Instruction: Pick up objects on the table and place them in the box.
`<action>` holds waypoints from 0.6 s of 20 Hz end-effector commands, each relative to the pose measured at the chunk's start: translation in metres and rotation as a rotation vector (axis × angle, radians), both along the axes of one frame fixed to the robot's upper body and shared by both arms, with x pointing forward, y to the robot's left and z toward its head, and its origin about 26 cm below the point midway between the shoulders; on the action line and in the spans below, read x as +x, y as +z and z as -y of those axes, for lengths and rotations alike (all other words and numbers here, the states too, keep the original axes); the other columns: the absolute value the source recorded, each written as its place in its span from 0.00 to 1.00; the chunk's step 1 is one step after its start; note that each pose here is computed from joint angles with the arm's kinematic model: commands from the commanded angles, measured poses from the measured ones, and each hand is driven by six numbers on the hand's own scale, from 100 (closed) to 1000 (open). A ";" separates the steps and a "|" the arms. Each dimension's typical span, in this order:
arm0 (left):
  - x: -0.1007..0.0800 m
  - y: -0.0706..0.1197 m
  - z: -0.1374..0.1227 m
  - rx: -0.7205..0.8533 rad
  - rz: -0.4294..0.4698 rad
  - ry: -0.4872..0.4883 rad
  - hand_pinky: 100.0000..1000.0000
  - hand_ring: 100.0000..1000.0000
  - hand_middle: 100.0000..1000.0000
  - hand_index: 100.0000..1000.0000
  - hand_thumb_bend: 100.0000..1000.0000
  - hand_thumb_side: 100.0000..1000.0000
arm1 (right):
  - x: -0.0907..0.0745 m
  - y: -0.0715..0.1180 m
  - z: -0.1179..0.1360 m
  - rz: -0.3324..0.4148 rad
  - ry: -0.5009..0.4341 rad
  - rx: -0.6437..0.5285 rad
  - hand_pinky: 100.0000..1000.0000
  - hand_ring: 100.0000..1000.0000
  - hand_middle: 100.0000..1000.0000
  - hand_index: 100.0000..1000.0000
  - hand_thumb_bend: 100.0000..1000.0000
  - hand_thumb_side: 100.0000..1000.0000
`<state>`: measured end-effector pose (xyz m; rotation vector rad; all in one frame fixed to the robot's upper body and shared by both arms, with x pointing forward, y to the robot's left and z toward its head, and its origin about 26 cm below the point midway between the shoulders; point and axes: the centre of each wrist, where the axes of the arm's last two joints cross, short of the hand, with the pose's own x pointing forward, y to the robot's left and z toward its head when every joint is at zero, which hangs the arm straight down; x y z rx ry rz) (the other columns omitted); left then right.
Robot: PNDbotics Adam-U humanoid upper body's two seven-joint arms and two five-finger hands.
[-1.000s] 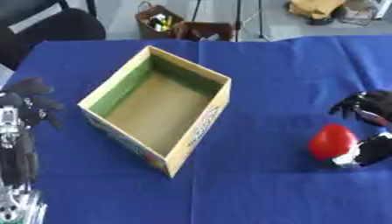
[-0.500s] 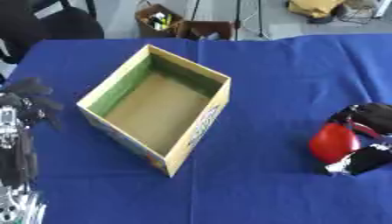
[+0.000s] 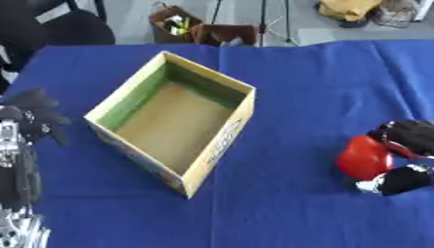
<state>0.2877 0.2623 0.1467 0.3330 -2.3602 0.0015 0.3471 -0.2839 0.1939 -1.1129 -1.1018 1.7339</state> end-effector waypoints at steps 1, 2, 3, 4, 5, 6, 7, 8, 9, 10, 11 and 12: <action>-0.002 0.007 -0.002 0.012 0.026 0.001 0.21 0.44 0.52 0.72 0.00 0.92 | -0.002 0.011 -0.002 0.049 0.027 0.030 0.34 0.42 0.43 0.76 0.36 0.76; -0.002 0.007 -0.002 0.012 0.026 0.001 0.21 0.44 0.52 0.72 0.00 0.92 | -0.002 0.011 -0.002 0.057 0.032 0.041 0.33 0.41 0.43 0.76 0.34 0.77; -0.002 0.007 -0.002 0.012 0.026 0.001 0.21 0.44 0.52 0.72 0.00 0.92 | -0.002 0.012 -0.003 0.062 0.036 0.050 0.33 0.41 0.42 0.75 0.33 0.76; -0.002 0.007 -0.002 0.012 0.025 0.001 0.21 0.44 0.52 0.72 0.00 0.92 | -0.003 0.012 -0.003 0.066 0.039 0.056 0.33 0.41 0.42 0.75 0.29 0.76; -0.002 0.007 -0.002 0.012 0.025 0.001 0.21 0.44 0.52 0.72 0.00 0.92 | -0.003 0.012 -0.003 0.069 0.041 0.061 0.33 0.41 0.42 0.75 0.29 0.76; -0.002 0.007 -0.002 0.012 0.025 0.001 0.21 0.44 0.52 0.72 0.00 0.92 | -0.003 0.012 -0.003 0.071 0.043 0.064 0.33 0.41 0.42 0.75 0.29 0.76; -0.002 0.007 -0.002 0.013 0.025 0.001 0.21 0.44 0.52 0.72 0.00 0.92 | -0.003 0.012 -0.004 0.072 0.043 0.065 0.33 0.41 0.42 0.75 0.29 0.76; -0.002 0.007 -0.002 0.012 0.024 0.001 0.21 0.44 0.52 0.72 0.00 0.92 | -0.003 0.013 -0.004 0.079 0.046 0.070 0.32 0.40 0.41 0.72 0.17 0.74; -0.002 0.007 -0.002 0.012 0.024 0.000 0.21 0.44 0.52 0.72 0.00 0.92 | -0.003 0.015 -0.005 0.092 0.050 0.078 0.32 0.40 0.40 0.71 0.14 0.73; -0.002 0.007 -0.001 0.012 0.024 0.000 0.21 0.44 0.52 0.72 0.00 0.92 | -0.004 0.016 -0.005 0.104 0.053 0.086 0.31 0.40 0.40 0.70 0.11 0.73; -0.002 0.007 -0.001 0.012 0.024 0.000 0.21 0.44 0.52 0.72 0.00 0.92 | -0.004 0.017 -0.006 0.117 0.055 0.094 0.31 0.39 0.39 0.68 0.07 0.73; -0.002 0.007 -0.002 0.012 0.023 0.001 0.21 0.44 0.52 0.72 0.00 0.92 | -0.004 0.019 -0.006 0.133 0.057 0.102 0.30 0.39 0.39 0.66 0.02 0.74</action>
